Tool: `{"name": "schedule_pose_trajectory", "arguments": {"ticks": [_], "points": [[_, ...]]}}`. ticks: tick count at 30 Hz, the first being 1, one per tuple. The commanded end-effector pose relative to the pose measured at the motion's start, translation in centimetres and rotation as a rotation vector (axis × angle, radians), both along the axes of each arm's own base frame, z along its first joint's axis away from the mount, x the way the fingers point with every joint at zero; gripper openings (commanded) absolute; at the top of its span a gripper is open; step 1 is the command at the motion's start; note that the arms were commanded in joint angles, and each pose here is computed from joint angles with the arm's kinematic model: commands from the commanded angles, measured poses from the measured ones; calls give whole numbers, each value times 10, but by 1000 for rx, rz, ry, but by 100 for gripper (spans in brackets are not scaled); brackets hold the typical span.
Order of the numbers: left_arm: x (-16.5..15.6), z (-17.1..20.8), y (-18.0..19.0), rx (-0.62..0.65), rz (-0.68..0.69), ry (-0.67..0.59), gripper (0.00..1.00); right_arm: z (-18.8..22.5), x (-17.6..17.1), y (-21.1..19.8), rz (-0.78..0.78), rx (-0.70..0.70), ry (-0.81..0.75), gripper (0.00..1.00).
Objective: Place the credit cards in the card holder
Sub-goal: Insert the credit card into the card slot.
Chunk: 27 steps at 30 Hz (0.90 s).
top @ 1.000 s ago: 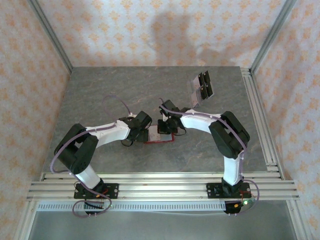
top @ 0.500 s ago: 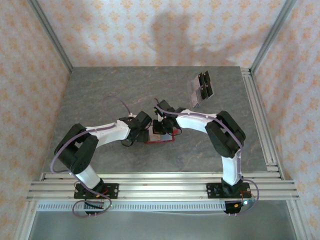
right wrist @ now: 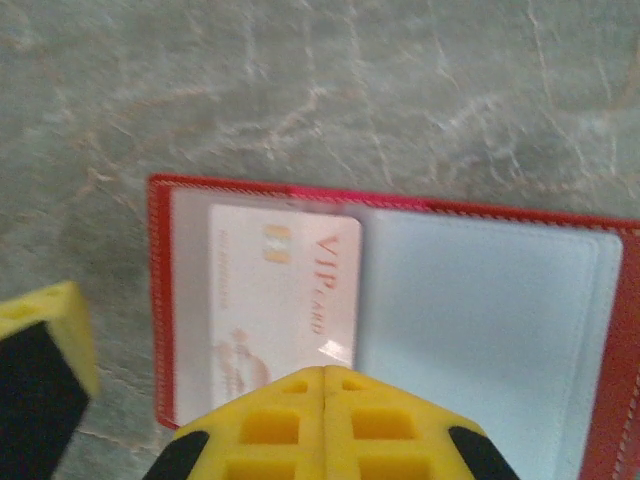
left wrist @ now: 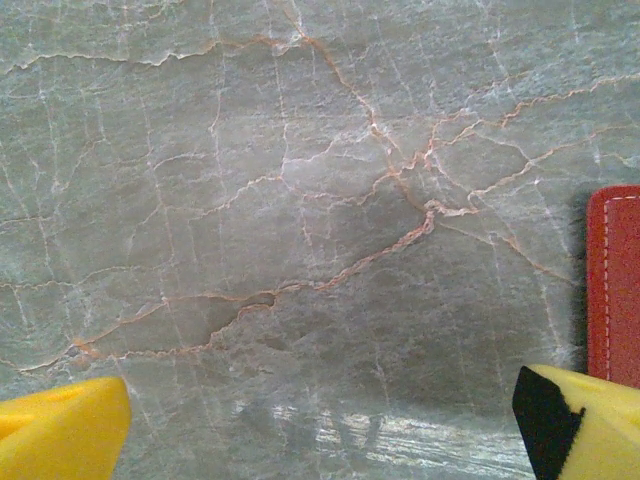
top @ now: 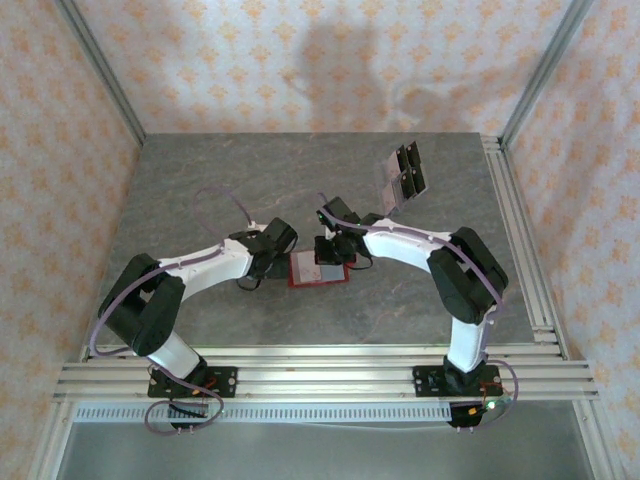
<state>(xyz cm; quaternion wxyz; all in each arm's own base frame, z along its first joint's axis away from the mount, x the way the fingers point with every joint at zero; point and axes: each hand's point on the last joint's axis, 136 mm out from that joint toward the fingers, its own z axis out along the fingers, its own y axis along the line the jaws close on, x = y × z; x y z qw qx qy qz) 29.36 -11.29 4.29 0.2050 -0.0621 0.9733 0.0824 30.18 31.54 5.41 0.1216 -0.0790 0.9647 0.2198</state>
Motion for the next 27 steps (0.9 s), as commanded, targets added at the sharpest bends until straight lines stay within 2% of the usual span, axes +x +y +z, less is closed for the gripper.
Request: {"name": "schedule_pose_trajectory", "arguments": {"ticks": [1, 16, 27], "points": [[-1, -3, 9, 42, 33, 6, 100, -4, -3, -9, 4, -38, -7, 0], [-1, -22, 4, 38, 18, 46, 100, -24, -7, -4, 18, -38, 39, 0], [-1, -28, 1, 27, 12, 55, 100, -31, -11, 17, 44, -12, 68, 0]]}}
